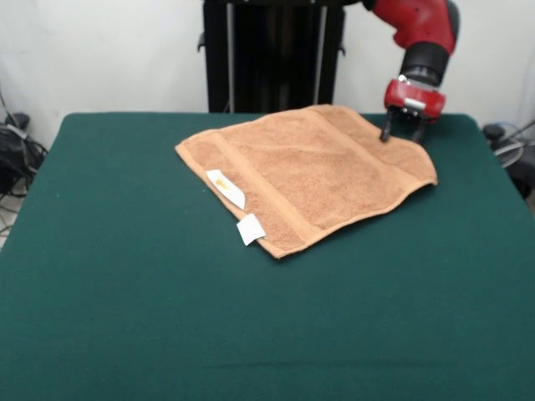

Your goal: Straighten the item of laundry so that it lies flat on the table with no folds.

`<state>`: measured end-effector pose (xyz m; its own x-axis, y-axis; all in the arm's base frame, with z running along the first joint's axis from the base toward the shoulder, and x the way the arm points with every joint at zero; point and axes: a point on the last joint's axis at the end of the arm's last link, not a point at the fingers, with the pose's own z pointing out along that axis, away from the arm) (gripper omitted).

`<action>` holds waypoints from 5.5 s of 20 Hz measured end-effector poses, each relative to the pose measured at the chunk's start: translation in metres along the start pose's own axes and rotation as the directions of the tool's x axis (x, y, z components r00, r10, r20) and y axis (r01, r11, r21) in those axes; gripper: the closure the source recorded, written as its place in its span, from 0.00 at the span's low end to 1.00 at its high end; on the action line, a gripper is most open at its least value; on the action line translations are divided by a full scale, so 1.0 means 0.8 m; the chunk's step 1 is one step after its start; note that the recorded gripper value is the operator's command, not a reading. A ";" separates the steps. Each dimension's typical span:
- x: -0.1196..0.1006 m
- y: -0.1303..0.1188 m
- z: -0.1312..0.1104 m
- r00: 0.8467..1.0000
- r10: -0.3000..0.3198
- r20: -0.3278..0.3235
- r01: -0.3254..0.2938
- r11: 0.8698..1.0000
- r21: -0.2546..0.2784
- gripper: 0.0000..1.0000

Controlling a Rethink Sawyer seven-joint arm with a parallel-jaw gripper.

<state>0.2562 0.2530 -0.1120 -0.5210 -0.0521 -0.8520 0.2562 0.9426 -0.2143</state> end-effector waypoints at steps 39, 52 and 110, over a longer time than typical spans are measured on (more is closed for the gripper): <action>-0.009 -0.003 0.006 0.998 0.021 -0.066 -0.018 0.998 0.053 0.00; -0.009 -0.004 0.008 0.997 0.025 -0.069 -0.020 0.997 0.074 0.00; -0.023 0.008 0.018 0.988 0.107 -0.113 -0.084 0.978 0.191 0.00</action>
<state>0.2789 0.2549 -0.1045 -0.5794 0.0873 -0.8103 0.4502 0.8631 -0.2289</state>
